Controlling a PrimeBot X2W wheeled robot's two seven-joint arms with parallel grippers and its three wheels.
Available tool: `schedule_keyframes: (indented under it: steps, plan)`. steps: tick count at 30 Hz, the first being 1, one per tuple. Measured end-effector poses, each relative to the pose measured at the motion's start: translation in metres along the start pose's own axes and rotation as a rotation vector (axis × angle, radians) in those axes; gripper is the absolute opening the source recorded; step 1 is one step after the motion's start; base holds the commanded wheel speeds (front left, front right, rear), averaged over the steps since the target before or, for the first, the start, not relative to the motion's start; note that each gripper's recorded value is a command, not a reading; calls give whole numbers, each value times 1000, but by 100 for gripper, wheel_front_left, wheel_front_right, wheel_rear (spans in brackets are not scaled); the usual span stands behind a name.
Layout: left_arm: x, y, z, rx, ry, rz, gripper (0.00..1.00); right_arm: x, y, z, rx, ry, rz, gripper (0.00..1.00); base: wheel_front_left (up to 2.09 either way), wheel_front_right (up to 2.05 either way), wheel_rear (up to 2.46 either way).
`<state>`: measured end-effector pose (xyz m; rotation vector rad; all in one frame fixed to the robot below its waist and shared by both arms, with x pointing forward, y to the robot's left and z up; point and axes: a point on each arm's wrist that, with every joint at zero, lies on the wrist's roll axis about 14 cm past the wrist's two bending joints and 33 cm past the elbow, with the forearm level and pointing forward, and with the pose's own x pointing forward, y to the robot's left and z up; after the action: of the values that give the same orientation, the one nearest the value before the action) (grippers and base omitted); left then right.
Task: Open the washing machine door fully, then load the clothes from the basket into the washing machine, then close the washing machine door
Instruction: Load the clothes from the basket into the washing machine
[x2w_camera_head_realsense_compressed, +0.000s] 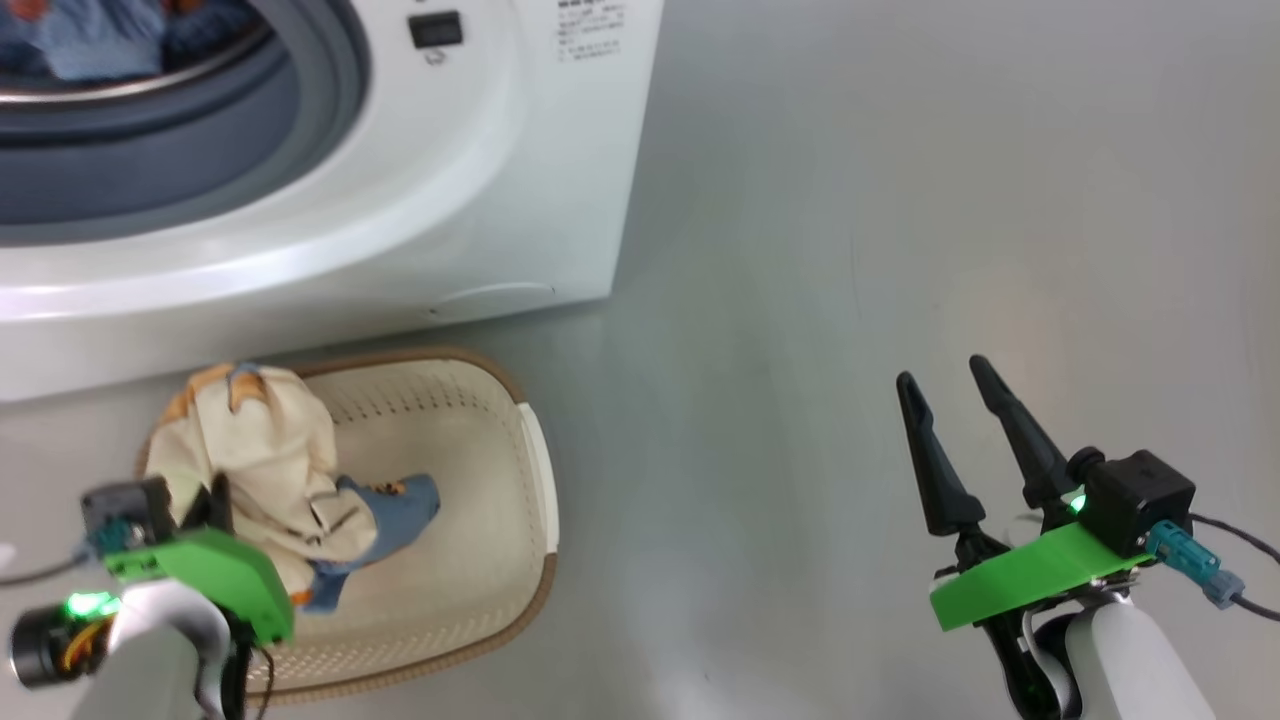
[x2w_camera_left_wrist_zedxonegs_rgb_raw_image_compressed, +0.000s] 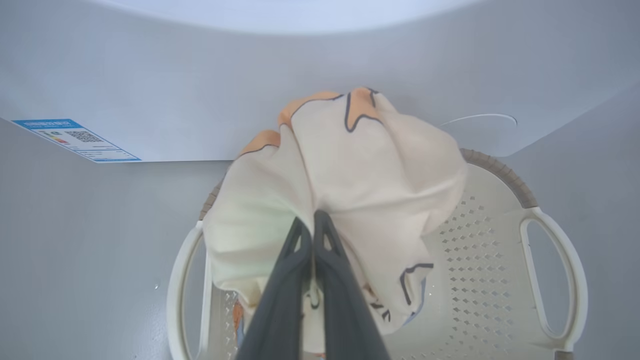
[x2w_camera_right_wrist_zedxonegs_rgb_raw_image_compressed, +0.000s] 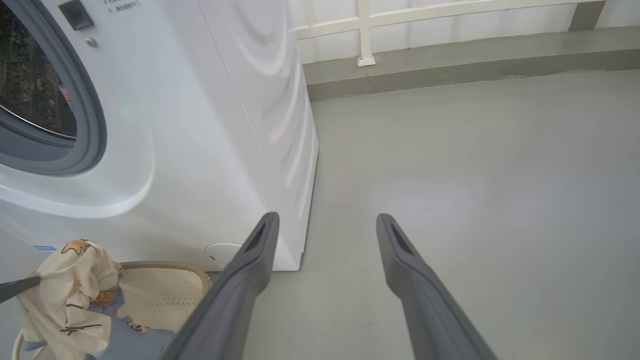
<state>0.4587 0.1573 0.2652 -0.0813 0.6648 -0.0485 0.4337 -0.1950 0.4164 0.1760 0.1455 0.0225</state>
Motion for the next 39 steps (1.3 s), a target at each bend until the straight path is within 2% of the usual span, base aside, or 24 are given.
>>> schedule_keyframes:
  steps: [23, 39]
  plan:
    - [-112, 1, 69, -50, -374, -13, 0, -31, 31, 46, -1, -105, 73, 100, 0, 0, 0]
    - [-161, -8, 83, -86, -498, -29, 0, -45, 46, 57, 15, -136, 101, 100, 0, 0, 0]
